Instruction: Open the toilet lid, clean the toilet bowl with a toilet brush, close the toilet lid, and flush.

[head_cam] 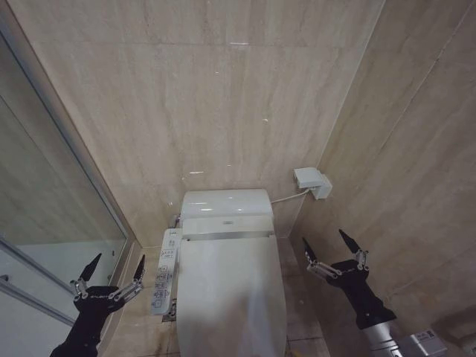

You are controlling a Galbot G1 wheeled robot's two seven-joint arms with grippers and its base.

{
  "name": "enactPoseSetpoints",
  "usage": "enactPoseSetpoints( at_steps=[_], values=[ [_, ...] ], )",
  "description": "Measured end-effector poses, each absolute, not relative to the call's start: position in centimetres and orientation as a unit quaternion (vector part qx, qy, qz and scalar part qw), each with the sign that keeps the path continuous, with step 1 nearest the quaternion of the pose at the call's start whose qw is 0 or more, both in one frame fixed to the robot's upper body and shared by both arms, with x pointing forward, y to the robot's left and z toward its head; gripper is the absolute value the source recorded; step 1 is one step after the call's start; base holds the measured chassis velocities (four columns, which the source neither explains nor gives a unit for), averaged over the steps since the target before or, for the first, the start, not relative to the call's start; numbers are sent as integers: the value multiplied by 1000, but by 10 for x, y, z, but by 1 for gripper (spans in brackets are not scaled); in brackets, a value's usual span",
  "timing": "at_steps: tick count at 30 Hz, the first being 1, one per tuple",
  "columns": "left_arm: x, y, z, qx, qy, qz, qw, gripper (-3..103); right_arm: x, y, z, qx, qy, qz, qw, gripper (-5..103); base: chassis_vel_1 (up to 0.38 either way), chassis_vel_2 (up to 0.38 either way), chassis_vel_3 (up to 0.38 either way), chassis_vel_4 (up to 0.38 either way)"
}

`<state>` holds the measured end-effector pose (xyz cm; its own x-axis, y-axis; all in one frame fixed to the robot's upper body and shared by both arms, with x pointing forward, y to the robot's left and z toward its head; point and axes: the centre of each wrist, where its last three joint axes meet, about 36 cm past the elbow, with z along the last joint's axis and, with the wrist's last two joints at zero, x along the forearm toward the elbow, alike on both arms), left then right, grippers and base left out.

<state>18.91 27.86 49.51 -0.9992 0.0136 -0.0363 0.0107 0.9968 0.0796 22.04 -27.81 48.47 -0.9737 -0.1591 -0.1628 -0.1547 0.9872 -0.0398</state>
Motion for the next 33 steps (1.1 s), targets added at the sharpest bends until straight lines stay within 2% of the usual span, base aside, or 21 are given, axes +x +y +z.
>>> enactPoseSetpoints(
  at_steps=[9, 33],
  values=[
    [182, 275, 498, 8, 999, 48, -2, 100, 220, -278, 485, -79, 993, -13, 83, 100, 0, 0, 0, 0],
    [185, 275, 491, 17, 998, 63, 11, 100, 220, -278, 485, -79, 993, -13, 83, 100, 0, 0, 0, 0]
  ],
)
